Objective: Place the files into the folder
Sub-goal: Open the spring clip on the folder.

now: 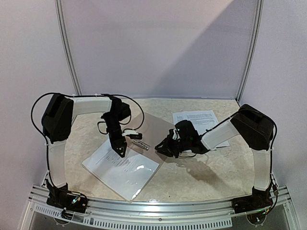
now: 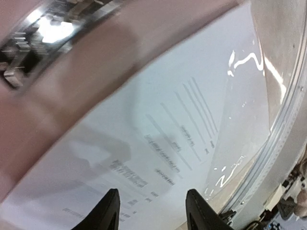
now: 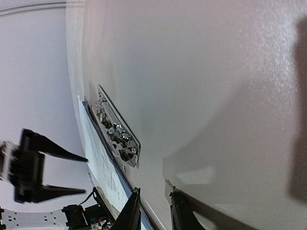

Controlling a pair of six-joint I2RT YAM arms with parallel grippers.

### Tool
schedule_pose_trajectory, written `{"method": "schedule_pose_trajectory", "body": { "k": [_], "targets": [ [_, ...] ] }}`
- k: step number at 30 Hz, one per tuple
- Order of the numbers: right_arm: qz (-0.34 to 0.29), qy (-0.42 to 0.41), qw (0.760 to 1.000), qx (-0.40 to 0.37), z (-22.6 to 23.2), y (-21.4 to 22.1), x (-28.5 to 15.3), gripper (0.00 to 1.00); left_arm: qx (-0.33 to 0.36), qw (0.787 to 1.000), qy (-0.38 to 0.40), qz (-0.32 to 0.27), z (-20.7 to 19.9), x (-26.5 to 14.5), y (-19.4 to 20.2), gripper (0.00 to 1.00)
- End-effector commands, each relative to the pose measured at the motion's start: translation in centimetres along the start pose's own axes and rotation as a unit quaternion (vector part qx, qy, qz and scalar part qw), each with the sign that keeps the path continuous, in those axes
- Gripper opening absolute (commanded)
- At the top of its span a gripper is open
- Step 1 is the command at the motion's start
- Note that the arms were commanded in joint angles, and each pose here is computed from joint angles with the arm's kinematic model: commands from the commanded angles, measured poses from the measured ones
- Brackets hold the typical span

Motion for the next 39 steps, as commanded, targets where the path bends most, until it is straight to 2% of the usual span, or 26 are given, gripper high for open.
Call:
{"method": "schedule_pose_trajectory", "body": {
  "k": [1, 4, 7, 10, 13, 17, 21, 28, 35, 39],
  "targets": [
    [0.01, 0.144, 0.989, -0.041, -3.4, -0.2, -1.2, 0.24, -0.077, 0.993, -0.06, -0.059, 5.5, -5.7, 1.2, 0.48],
    [0.006, 0.162, 0.983, -0.084, -1.7, -0.9, -1.7, 0.29, -0.165, 0.976, -0.128, -0.061, 13.0, -6.4, 3.4, 0.44],
    [0.004, 0.181, 0.973, -0.144, 1.1, -1.5, -1.7, 0.36, -0.21, 0.962, -0.161, -0.061, 17.3, -6.5, 5.1, 0.43],
    [0.019, 0.223, 0.947, -0.231, 2.4, -1.8, -1.3, 0.43, -0.216, 0.961, -0.171, -0.025, 18.5, -5.2, 6.1, 0.43],
    [0.046, 0.231, 0.925, -0.296, 3.7, -2.1, -0.1, 0.55, -0.219, 0.965, -0.143, 0.006, 18.3, -2.9, 7.0, 0.41],
    [0.082, 0.23, 0.902, -0.357, 4.4, -1.7, 2.9, 0.57, -0.216, 0.971, -0.102, 0.01, 16.1, -1.5, 7.7, 0.38],
    [0.104, 0.21, 0.884, -0.404, 5.4, -0.7, 4.9, 0.6, -0.189, 0.977, -0.071, 0.067, 12.8, 0.4, 8.8, 0.38],
    [0.118, 0.211, 0.865, -0.439, 5.0, -0.4, 6.3, 0.63, -0.156, 0.98, -0.007, 0.12, 6.5, 2.5, 10.0, 0.38],
    [0.115, 0.221, 0.856, -0.453, 4.5, 0.0, 4.1, 0.62, -0.084, 0.977, 0.067, 0.184, -1.1, 5.3, 9.6, 0.38],
    [0.097, 0.222, 0.863, -0.443, 5.2, -0.2, 0.8, 0.62, -0.062, 0.978, 0.112, 0.165, -4.1, 4.1, 9.3, 0.38]
  ]
}}
Point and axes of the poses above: each gripper's point midway between its finger pads, its own x axis out along the fingers, its own z axis along the line the jaws close on, y = z × x, the point moved 5 cm from there along -x, back along the fingers
